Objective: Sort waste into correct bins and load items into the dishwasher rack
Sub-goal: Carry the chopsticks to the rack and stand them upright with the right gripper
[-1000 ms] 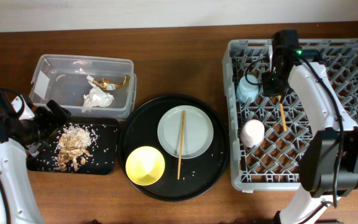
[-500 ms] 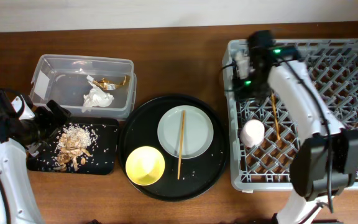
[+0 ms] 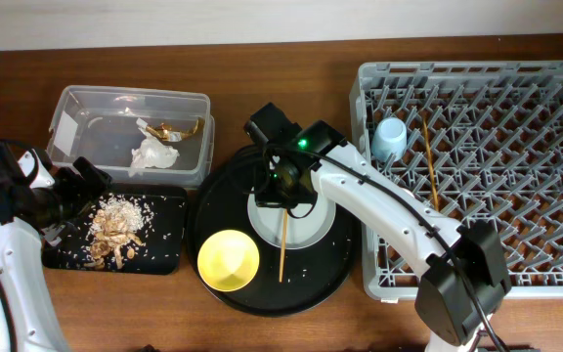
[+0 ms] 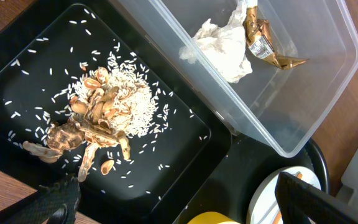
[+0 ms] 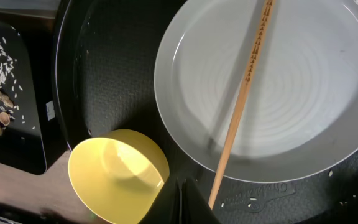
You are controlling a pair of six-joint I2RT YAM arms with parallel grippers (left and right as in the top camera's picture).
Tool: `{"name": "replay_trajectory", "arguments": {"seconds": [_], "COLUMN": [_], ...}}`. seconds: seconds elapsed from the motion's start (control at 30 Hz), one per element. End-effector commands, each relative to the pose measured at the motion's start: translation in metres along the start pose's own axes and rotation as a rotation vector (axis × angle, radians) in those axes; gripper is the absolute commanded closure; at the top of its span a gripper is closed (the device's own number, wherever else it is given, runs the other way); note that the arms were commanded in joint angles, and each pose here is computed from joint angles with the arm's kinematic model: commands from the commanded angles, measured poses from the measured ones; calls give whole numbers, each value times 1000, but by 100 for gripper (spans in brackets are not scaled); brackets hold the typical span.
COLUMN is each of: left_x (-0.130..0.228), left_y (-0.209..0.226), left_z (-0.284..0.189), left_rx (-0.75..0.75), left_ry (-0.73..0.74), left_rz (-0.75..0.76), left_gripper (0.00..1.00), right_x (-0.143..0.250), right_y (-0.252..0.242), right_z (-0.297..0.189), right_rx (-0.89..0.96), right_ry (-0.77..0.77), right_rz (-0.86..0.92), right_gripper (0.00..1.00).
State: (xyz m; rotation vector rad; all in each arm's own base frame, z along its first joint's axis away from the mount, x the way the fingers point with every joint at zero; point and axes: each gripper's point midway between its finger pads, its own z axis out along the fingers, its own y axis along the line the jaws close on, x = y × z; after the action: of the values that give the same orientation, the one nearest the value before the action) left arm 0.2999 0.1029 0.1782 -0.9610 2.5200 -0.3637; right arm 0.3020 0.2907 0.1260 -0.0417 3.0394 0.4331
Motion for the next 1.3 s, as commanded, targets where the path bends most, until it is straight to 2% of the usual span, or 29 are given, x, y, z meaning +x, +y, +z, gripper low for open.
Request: {"name": "replay_trajectory", "arguments": {"seconds": [0.0,0.1,0.13,0.2,0.3,0.43,0.6,0.67,0.77,0.83,0.9,0.97,1.0,1.07,1.13,1.2,1.27], "left_x": [0,0,0,0,0,0,0,0,0,0,0,0,0,0,0,0,0], "left_y": [2,2,2,2,2,2,2,2,2,2,2,2,2,2,2,2,2], "left_z": [0,0,0,0,0,0,0,0,0,0,0,0,0,0,0,0,0], "left_rx": [-5,-5,-5,-5,-5,-5,-5,-5,-5,-5,-5,-5,-5,-5,-5,-5,-5], "left_ry": [-1,-1,-1,-1,-1,-1,-1,-1,-1,-1,-1,-1,-1,-1,-1,-1,-1], "left_rz": [-7,-7,-7,-7,-7,-7,-7,-7,-7,-7,-7,-7,-7,-7,-7,-7,-7], "left_gripper": [1,1,0,1,1,1,1,1,1,1,1,1,1,1,1,1,1], "right_x": [-2,1,4,11,20,22,24,25,29,24,2,-27,-39,-54,-63,-72,-77], "right_y": [-2,-16,-29,-44,-58,-64,-66,-67,-70,-71,-72,-84,-103,-180,-234,-287,-318], "right_z": [2,16,23,42,71,102,105,104,104,88,36,-33,-59,-91,-101,-101,-100], "right_rx": [25,84,134,170,172,119,119,125,137,137,114,95,136,362,471,505,518], "right_ry": [-12,-4,-10,-2,-5,-42,-42,-36,-24,-29,-73,-156,-196,-193,-183,-192,-203], "right_rz": [23,71,127,148,214,212,212,213,215,217,157,-88,-169,-346,-246,-113,-35], "right_gripper": [94,85,73,65,64,66,77,95,96,96,96,96,96,96,96,96,96]}}
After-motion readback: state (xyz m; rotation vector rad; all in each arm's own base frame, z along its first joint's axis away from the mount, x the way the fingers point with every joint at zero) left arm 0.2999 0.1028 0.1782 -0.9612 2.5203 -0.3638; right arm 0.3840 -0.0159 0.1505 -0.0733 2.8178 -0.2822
